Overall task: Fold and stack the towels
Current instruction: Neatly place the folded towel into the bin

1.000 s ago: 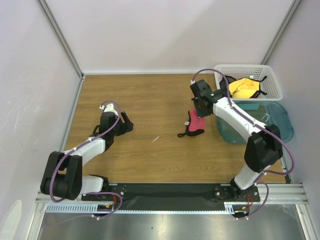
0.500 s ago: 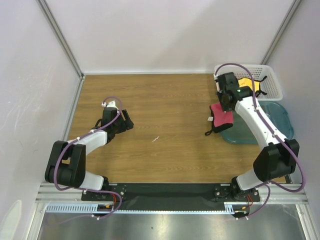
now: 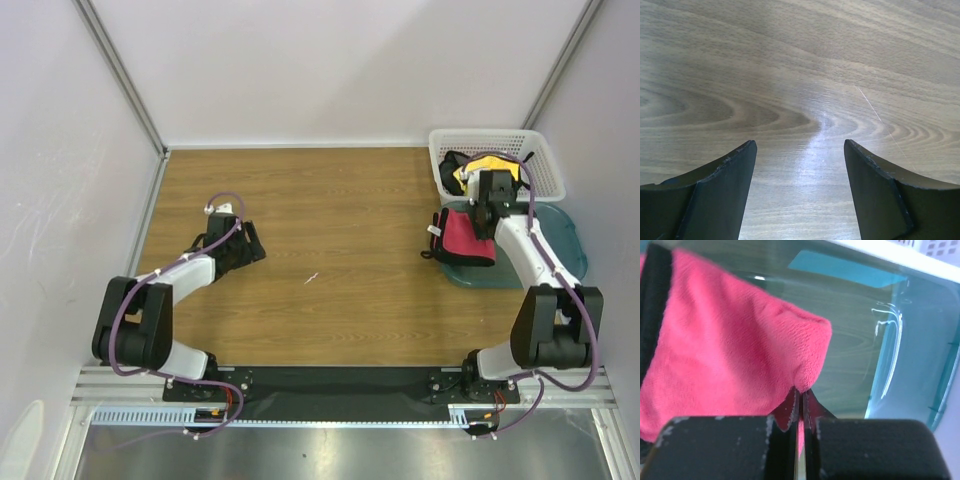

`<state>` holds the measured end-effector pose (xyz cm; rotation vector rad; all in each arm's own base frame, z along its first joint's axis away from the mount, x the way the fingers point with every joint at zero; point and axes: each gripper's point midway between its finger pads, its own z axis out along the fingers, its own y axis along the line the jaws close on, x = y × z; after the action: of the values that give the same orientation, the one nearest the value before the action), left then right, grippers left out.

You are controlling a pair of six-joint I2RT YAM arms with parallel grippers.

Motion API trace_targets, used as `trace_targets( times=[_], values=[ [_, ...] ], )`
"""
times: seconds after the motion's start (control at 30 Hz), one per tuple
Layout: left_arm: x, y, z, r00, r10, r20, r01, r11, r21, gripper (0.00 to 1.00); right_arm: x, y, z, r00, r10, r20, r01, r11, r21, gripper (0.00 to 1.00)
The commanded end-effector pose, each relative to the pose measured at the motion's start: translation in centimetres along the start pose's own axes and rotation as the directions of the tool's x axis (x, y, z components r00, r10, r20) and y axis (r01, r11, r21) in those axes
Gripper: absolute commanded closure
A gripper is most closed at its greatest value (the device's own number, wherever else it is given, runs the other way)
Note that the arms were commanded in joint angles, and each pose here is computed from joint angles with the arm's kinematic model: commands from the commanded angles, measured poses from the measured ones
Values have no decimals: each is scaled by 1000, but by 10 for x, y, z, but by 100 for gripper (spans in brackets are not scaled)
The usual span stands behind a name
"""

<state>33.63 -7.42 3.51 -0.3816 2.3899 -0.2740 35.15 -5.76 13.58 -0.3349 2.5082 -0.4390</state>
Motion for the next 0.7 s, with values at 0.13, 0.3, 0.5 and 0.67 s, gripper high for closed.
trace_targets(
  times=[0.13,0.3,0.5,0.67],
  values=[
    [-19,-1,1,999,-13,39,14,1000,-17,23,-28,-17,8,962,-72,264,56,996,69,100],
    [-21,1,-1,999,-10,48,12,999,-33,23,-17,-23,28,961,-42,275,32,999,38,100],
    [-24,6,-8,997,-10,74,14,999,-52,23,-13,-14,47,963,-32,267,44,998,-41,100],
    [-26,7,-11,997,-10,83,15,998,-58,23,2,-13,67,981,-51,185,62,997,-53,100]
  ],
)
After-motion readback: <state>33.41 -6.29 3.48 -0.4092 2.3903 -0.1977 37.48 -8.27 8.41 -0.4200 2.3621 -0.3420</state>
